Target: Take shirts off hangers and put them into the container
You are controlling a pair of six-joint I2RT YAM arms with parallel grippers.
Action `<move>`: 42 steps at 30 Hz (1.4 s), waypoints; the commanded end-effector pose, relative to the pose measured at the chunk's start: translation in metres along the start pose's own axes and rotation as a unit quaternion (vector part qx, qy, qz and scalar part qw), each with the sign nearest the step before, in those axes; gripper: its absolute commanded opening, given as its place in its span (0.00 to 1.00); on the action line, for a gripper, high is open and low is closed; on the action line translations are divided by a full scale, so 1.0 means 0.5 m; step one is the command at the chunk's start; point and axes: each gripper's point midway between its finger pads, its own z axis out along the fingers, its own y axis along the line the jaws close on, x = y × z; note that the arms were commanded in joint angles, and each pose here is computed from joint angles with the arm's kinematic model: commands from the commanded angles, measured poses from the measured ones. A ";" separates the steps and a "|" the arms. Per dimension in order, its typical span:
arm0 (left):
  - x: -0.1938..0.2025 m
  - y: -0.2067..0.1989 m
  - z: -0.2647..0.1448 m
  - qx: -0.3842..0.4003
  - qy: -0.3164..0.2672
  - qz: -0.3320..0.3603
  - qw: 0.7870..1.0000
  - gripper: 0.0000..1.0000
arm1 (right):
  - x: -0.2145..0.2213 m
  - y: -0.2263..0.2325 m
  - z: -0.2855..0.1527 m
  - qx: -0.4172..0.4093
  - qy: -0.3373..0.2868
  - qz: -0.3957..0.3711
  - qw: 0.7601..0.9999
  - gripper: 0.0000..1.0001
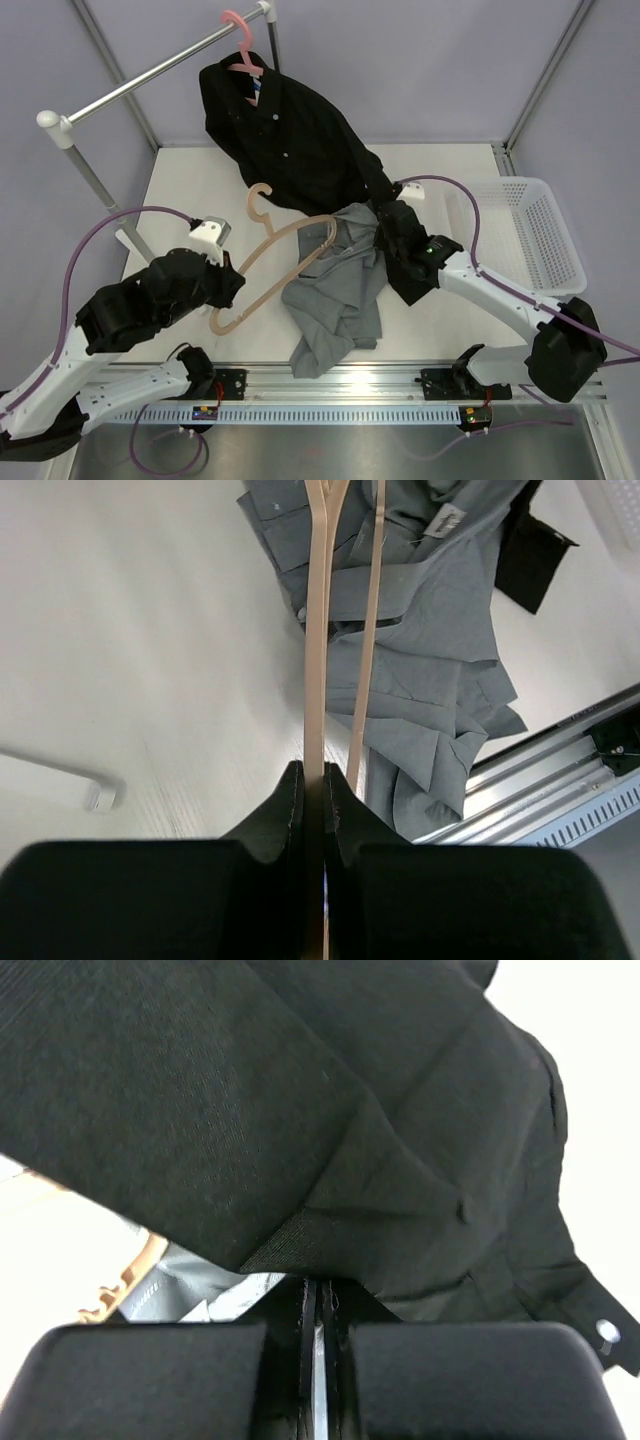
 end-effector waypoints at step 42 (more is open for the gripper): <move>-0.456 0.205 -0.077 -0.373 -0.290 -0.098 0.876 0.00 | 0.142 0.047 -0.113 -0.173 0.044 -0.084 0.980 0.06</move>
